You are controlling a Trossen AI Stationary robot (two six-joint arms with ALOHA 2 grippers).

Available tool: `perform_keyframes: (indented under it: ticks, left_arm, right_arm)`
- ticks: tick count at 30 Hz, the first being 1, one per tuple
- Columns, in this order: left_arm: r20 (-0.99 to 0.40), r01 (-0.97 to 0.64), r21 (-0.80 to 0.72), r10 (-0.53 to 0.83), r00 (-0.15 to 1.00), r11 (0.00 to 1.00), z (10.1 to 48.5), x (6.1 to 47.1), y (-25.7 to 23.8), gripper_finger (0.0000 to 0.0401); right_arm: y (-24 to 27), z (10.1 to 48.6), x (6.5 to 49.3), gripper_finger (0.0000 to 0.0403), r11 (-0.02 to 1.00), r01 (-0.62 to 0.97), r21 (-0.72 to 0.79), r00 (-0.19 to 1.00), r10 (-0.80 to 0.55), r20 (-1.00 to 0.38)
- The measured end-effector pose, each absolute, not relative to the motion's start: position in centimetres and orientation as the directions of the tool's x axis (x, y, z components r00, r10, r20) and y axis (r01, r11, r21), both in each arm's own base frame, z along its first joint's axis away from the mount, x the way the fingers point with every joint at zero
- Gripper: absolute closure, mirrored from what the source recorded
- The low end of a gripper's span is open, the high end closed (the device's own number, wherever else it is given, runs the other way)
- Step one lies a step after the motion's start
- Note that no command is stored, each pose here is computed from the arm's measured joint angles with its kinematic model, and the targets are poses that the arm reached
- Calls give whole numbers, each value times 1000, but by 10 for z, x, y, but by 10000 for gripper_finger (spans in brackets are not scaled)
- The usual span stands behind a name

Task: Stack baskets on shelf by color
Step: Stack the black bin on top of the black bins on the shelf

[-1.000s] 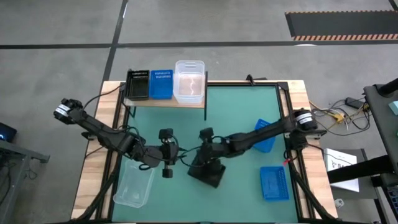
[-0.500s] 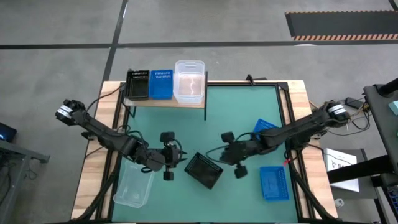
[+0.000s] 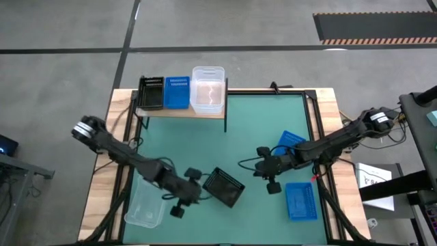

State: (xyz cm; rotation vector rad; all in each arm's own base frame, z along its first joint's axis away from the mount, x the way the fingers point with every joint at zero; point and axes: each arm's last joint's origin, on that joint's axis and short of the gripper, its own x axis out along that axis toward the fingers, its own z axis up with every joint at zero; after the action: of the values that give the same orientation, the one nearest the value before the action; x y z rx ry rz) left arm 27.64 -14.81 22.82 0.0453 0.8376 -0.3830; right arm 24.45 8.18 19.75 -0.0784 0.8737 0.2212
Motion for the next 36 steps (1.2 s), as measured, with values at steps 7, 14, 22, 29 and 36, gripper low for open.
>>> perform_keyframes:
  ticks: [7, 14, 22, 29, 36]
  left_arm:
    - [-806, 243, -102, -223, 549, 965, 186, 304, -143, 398]
    - [-879, -16, 83, 81, 470, 996, 188, 292, -123, 396]
    - [-764, -109, -19, 56, 643, 994, 212, 279, -119, 396]
    - [-552, 57, -45, -72, 831, 997, 215, 296, -131, 396]
    - [-470, 63, -83, -95, 878, 995, 211, 314, -139, 396]
  right_arm:
    - [84, 199, 250, 394, 959, -283, -23, 665, 178, -725]
    - [84, 201, 251, 394, 961, -277, -17, 672, 181, -718]
    - [84, 199, 251, 394, 964, -265, -14, 670, 173, -722]
    - [85, 201, 253, 394, 957, -287, -37, 698, 182, -693]
    - [85, 201, 253, 394, 954, -296, -49, 702, 183, -688]
